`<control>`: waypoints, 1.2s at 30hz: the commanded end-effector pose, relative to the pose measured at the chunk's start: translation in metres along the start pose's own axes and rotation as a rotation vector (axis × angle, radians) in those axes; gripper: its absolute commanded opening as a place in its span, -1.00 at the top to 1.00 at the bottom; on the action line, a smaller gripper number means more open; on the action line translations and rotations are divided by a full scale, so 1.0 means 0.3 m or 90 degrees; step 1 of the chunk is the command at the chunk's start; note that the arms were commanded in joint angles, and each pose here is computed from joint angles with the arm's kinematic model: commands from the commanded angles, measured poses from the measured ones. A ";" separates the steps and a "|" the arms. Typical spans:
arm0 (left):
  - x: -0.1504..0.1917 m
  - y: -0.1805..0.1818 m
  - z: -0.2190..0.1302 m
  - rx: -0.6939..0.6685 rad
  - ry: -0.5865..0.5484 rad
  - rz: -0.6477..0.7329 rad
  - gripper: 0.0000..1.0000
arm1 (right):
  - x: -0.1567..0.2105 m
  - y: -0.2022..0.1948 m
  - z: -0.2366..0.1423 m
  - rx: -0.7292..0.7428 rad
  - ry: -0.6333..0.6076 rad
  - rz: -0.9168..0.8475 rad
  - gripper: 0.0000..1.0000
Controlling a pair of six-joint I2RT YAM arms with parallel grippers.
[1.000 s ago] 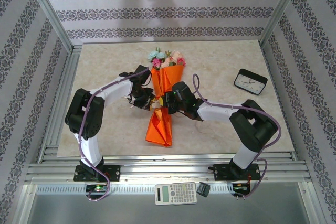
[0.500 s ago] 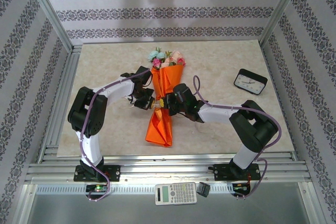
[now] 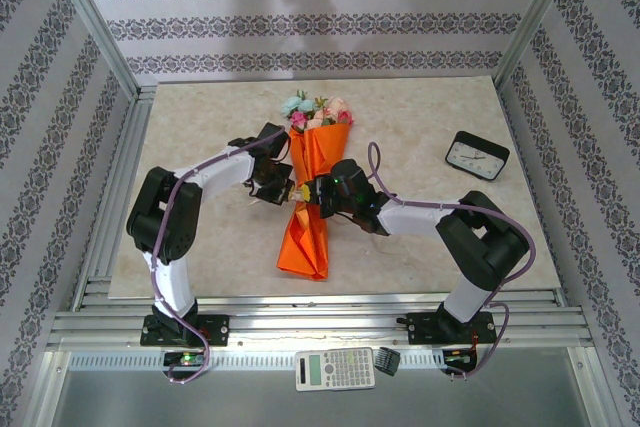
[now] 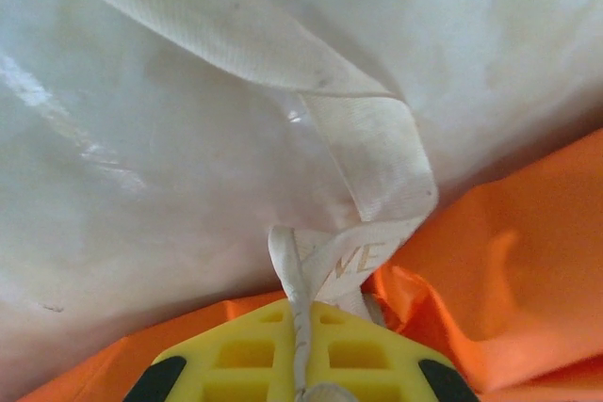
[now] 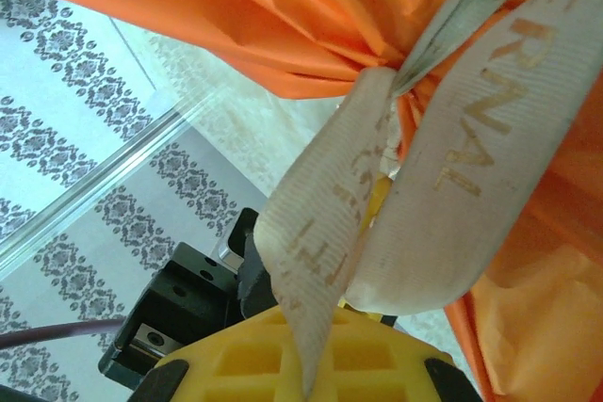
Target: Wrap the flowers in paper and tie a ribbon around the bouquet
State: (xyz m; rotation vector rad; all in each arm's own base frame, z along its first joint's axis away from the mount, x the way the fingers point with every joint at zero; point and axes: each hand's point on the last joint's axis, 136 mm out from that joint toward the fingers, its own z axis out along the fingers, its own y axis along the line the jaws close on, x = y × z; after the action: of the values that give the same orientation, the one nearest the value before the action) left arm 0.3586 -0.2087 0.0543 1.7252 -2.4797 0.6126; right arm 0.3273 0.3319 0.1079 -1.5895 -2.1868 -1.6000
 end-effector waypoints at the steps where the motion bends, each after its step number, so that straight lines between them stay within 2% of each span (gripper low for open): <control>1: -0.058 -0.023 -0.053 0.049 -0.053 -0.087 1.00 | 0.008 0.040 -0.002 -0.031 0.022 0.026 1.00; 8: -0.074 -0.072 -0.054 0.138 -0.059 -0.107 1.00 | 0.026 0.026 0.009 -0.024 0.047 0.024 1.00; 15: -0.076 -0.079 -0.045 0.162 -0.056 -0.115 1.00 | 0.024 -0.010 0.009 -0.006 0.053 0.028 1.00; 22: -0.078 -0.130 -0.031 0.227 -0.060 -0.116 1.00 | 0.027 -0.070 0.010 0.028 0.059 0.034 1.00; 28: -0.057 -0.148 -0.025 0.267 -0.046 -0.106 1.00 | 0.025 -0.062 0.036 0.026 0.060 0.052 1.00; 32: -0.047 -0.133 -0.033 0.269 -0.045 -0.093 1.00 | 0.017 -0.027 0.032 0.012 0.057 0.051 0.69; 34: -0.046 -0.137 -0.040 0.281 -0.047 -0.081 1.00 | 0.009 -0.012 0.006 0.021 0.050 0.033 0.47; 36: -0.043 -0.129 -0.046 0.279 -0.052 -0.071 1.00 | 0.002 0.005 -0.034 0.024 0.038 0.012 0.33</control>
State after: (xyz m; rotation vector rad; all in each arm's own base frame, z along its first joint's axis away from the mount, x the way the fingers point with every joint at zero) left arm 0.3870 -0.2050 0.0540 2.0276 -2.3838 1.0529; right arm 0.3201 0.3321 0.0900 -1.5343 -2.1621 -1.5443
